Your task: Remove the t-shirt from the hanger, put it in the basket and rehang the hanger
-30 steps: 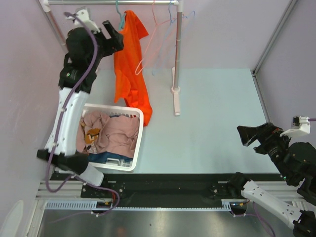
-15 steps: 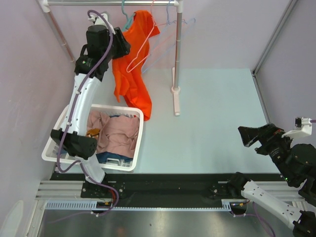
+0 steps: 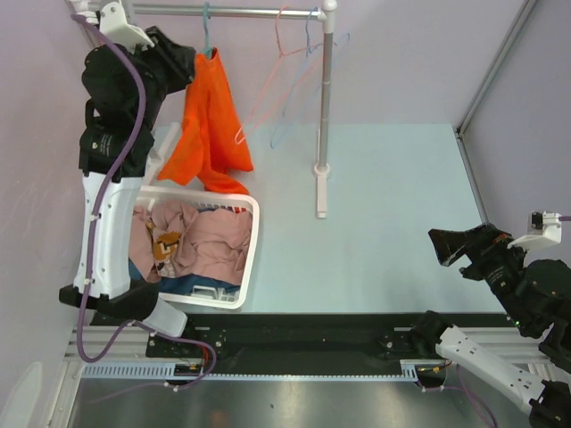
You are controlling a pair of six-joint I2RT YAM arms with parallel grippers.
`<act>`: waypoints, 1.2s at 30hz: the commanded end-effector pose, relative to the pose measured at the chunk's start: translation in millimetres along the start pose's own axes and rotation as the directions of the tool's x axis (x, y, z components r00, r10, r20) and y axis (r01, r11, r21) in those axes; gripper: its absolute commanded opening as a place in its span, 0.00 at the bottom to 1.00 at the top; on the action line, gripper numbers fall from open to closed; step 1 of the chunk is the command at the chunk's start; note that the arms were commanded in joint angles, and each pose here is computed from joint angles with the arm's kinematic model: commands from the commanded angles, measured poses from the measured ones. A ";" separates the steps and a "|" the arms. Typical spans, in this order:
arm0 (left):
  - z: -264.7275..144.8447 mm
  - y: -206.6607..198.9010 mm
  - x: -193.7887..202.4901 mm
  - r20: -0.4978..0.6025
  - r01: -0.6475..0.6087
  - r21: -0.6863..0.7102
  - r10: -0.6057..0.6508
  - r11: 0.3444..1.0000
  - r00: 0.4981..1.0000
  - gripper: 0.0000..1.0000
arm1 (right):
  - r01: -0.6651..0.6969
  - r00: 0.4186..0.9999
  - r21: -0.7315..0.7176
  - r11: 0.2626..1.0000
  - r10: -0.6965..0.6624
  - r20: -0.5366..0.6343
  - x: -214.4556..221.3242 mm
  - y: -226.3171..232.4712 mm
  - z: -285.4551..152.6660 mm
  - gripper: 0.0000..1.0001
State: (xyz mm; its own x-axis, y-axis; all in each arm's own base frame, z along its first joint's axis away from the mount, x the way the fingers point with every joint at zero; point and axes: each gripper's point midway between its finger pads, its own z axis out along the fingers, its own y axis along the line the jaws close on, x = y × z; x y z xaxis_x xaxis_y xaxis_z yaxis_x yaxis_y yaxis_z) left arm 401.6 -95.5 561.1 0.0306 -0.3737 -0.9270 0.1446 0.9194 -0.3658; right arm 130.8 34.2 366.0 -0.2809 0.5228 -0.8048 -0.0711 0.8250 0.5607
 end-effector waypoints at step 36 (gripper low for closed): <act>60.5 -35.5 52.1 -0.172 0.082 0.173 -0.052 0.981 0.984 0.00 | -0.022 1.000 -0.015 1.000 0.023 0.021 -6.3 6.3 1.6 0.99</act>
State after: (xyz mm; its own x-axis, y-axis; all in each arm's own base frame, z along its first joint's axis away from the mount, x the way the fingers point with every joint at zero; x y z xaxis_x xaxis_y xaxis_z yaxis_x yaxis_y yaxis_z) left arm 492.8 -160.8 461.2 -0.2901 -0.3369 -0.8957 0.2333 0.8829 -0.4076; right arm 133.8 41.0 368.2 -0.2889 0.5249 -0.8006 -0.0835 0.8193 0.5673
